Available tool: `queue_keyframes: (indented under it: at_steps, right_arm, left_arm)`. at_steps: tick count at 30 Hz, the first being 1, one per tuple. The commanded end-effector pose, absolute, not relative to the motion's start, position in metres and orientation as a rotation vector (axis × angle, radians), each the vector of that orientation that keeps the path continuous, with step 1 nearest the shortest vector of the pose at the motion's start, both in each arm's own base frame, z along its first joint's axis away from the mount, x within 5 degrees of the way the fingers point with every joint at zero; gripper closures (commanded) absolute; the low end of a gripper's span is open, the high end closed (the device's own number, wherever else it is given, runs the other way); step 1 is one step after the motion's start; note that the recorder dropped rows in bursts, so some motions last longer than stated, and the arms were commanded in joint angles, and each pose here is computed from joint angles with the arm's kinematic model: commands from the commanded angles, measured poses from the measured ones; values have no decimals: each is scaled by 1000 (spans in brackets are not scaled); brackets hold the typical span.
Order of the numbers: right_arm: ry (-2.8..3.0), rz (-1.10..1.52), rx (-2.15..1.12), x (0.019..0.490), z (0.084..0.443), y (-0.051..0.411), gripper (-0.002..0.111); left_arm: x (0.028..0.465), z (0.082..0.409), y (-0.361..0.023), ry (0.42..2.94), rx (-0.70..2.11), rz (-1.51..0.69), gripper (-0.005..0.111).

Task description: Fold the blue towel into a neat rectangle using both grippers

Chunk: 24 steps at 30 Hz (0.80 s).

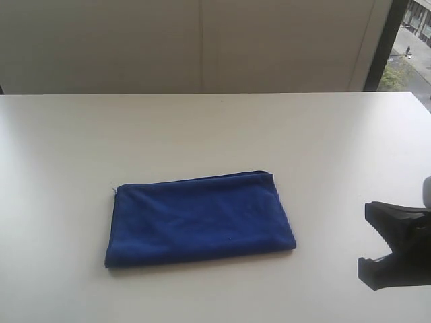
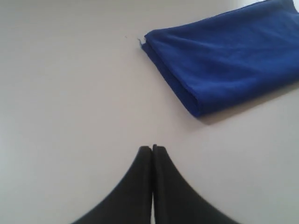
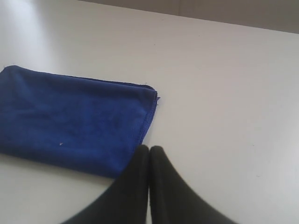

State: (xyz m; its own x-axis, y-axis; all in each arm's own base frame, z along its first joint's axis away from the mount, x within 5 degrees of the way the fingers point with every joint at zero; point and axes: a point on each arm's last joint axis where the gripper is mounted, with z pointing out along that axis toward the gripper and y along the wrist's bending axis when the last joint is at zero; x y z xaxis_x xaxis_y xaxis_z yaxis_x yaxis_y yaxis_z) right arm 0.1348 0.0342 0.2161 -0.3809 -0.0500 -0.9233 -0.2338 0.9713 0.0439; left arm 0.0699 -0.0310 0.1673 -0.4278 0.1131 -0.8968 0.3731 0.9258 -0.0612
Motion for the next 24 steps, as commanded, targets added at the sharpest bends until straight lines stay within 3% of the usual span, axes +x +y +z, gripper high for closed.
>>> queue_keyframes:
  at_steps: [1,8,24]
  right_arm:
    - [1943,199,-195,134,216,33,108]
    - [1943,199,-195,134,216,33,108]
    - [1943,199,-195,134,216,33,108]
  left_arm:
    - [60,165,-30,2003,358,-334,107]
    - [50,165,-26,1950,401,-305,107]
    - [52,167,-12,1937,145,-146,107]
